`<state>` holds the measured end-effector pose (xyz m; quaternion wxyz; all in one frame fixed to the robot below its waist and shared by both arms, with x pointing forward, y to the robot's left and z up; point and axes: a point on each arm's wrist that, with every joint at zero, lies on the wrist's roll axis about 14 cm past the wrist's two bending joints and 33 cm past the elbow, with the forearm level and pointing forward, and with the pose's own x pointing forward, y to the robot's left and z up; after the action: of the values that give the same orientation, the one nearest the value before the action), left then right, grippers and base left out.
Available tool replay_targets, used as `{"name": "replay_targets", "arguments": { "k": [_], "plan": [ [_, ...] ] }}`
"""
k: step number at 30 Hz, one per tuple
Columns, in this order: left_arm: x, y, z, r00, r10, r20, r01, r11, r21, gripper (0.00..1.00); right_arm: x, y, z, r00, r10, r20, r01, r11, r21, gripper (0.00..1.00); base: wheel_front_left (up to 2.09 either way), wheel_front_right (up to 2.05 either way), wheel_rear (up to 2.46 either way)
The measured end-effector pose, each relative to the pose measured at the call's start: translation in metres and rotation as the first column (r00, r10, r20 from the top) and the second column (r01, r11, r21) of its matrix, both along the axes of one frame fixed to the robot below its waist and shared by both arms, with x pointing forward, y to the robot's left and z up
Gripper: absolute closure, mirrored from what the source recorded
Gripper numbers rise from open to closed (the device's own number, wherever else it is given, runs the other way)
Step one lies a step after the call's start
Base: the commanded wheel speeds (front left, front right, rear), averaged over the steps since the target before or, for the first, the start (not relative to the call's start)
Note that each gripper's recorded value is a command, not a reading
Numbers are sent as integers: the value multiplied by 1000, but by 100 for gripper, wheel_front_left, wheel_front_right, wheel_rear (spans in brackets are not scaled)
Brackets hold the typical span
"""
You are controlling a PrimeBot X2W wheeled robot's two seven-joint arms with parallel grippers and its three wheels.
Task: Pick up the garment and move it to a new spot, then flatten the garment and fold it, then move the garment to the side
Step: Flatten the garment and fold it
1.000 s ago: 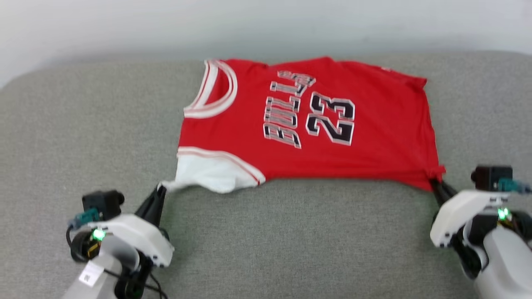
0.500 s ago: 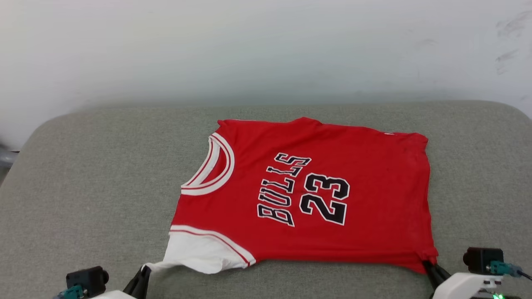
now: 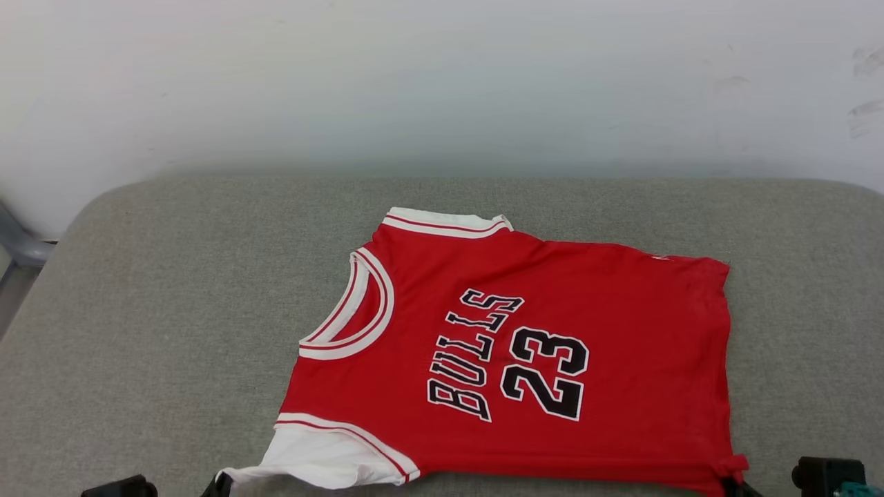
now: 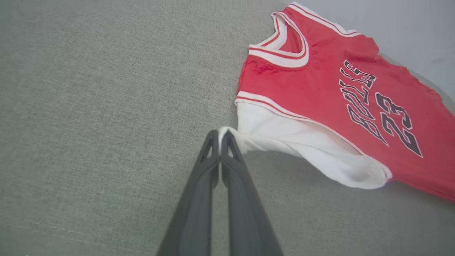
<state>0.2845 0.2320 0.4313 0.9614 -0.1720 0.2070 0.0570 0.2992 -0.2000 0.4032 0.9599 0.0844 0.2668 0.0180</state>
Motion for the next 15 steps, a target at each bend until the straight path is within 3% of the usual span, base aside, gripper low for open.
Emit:
{"name": "replay_targets", "arguments": {
  "k": [5,10,15],
  "plan": [
    [19,-14,23,996,-49,77,49,999,1,100,12,-1,17,999,11,38,-10,1000,-26,100,0,0,0],
    [72,-36,55,970,-126,206,128,992,7,100,50,0,38,995,37,93,-30,997,-68,100,0,0,0],
    [116,-46,61,950,-175,258,172,985,34,100,79,0,35,995,42,88,-34,995,-90,100,0,0,0]
  ]
}}
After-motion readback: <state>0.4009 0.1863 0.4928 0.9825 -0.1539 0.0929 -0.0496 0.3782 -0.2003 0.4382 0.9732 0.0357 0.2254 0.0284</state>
